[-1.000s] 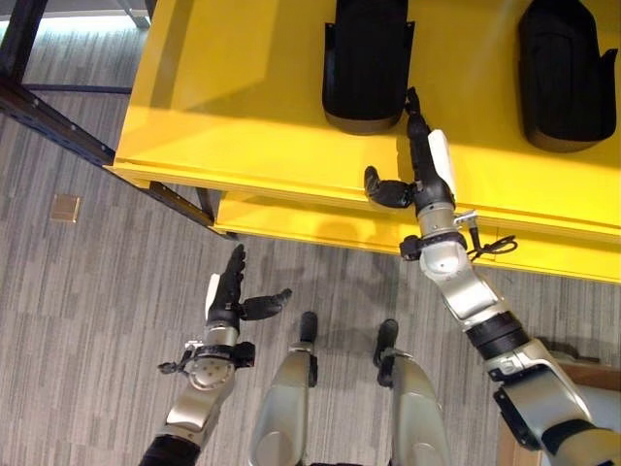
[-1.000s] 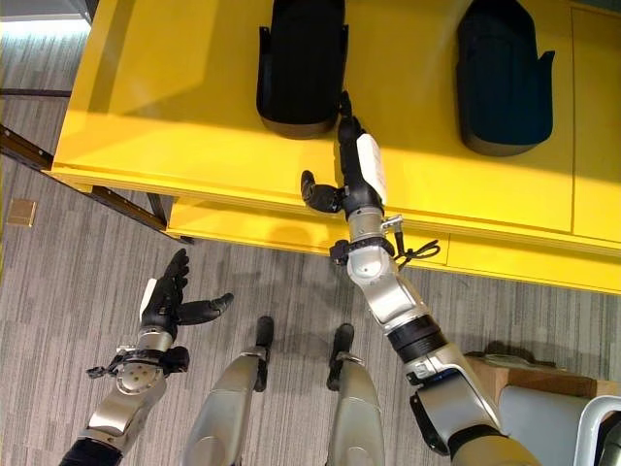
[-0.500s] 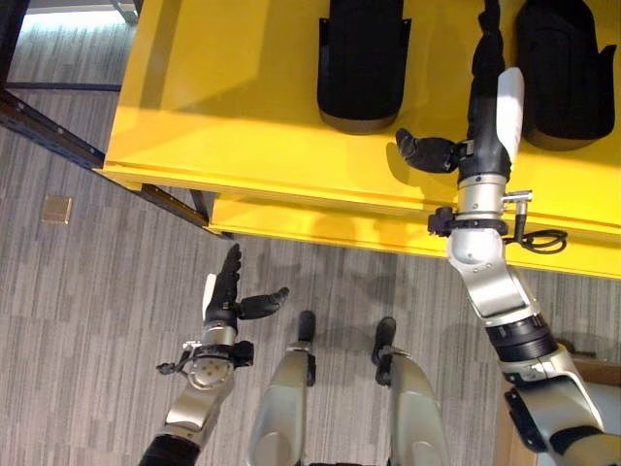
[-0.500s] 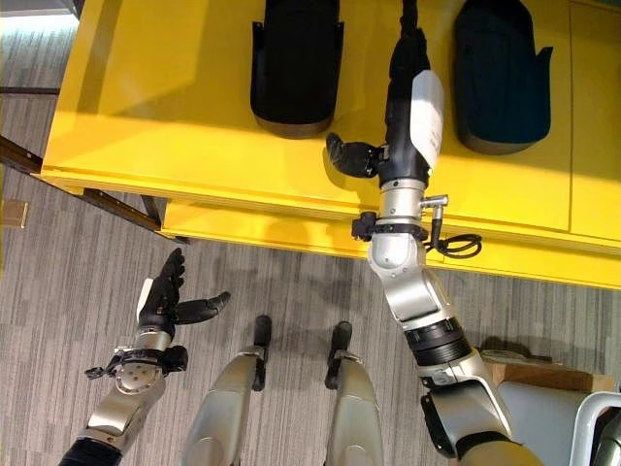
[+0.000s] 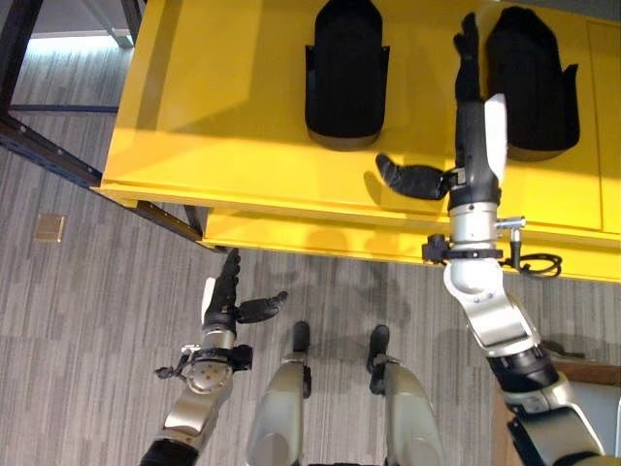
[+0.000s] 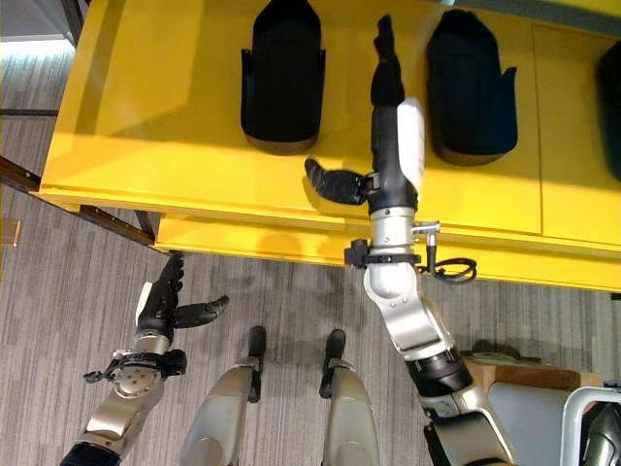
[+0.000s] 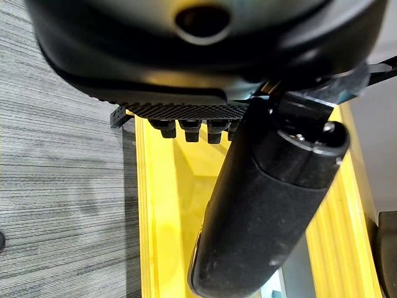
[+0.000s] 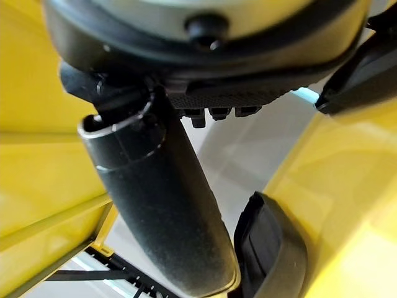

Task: Move parts from the plastic box to the shelf.

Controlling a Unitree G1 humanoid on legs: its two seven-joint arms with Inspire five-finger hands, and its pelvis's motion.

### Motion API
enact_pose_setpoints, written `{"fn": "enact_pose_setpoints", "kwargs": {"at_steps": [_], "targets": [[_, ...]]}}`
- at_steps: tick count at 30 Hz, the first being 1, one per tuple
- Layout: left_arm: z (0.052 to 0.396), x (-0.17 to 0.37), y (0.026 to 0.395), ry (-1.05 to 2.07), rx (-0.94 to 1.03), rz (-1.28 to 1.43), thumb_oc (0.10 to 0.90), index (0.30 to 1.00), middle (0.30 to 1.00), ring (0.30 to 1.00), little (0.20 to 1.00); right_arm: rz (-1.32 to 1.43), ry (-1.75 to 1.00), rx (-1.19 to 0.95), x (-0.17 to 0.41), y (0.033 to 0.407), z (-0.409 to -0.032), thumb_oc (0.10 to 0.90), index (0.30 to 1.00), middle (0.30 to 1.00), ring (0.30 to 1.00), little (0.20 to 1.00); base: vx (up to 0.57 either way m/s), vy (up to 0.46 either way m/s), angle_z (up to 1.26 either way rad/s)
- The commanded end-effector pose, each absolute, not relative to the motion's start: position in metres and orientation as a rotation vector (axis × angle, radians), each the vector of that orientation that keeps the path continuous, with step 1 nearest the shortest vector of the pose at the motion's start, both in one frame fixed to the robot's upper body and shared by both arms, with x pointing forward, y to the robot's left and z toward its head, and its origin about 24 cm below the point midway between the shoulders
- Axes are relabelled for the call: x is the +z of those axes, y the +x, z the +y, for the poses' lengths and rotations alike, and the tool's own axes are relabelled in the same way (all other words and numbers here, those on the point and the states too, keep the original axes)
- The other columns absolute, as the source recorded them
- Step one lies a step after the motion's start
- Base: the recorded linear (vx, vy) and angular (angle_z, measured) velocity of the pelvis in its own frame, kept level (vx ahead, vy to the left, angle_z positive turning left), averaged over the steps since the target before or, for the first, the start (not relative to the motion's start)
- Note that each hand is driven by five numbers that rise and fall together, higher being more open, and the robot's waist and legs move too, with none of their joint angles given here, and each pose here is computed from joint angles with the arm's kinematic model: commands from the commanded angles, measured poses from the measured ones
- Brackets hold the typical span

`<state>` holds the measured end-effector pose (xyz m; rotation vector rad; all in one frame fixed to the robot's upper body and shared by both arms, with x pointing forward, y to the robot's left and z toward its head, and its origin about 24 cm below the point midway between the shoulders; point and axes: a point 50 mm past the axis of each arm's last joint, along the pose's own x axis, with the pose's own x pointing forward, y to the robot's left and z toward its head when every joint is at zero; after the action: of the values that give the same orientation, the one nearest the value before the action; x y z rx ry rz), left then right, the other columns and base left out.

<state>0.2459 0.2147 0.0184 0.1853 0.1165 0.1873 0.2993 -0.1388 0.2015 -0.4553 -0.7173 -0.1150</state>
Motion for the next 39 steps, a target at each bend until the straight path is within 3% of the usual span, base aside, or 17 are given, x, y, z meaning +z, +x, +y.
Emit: {"fn": "enact_pose_setpoints", "kwargs": {"at_steps": [1,8,13,30,39], "targets": [[0.225,0.034,0.237,0.231,0.181,0.021,0.900,1.000,1.000,1.000,1.000,-0.877,-0.276,0.013,0.221,0.275,-0.132,0.900,1.000,1.000,1.000,1.000,0.05,0.026,-0.21],[0.233,0.019,0.226,0.228,0.194,0.086,0.900,1.000,1.000,1.000,1.000,-0.588,-0.270,0.153,0.160,0.266,-0.151,0.900,1.000,1.000,1.000,1.000,0.06,0.033,-0.17],[0.231,0.006,0.216,0.219,0.188,0.131,0.900,1.000,1.000,1.000,1.000,-0.459,-0.288,0.104,0.132,0.253,-0.178,0.900,1.000,1.000,1.000,1.000,0.09,0.054,-0.21],[0.228,0.017,0.224,0.284,0.159,0.073,0.900,1.000,1.000,1.000,1.000,-0.364,-0.240,0.113,0.110,0.240,-0.182,0.900,1.000,1.000,1.000,1.000,0.01,0.071,-0.16],[0.233,0.028,0.233,0.252,0.212,0.029,0.900,1.000,1.000,1.000,1.000,-0.397,-0.188,0.160,0.118,0.259,-0.161,0.900,1.000,1.000,1.000,1.000,-0.11,-0.035,-0.71]]}}
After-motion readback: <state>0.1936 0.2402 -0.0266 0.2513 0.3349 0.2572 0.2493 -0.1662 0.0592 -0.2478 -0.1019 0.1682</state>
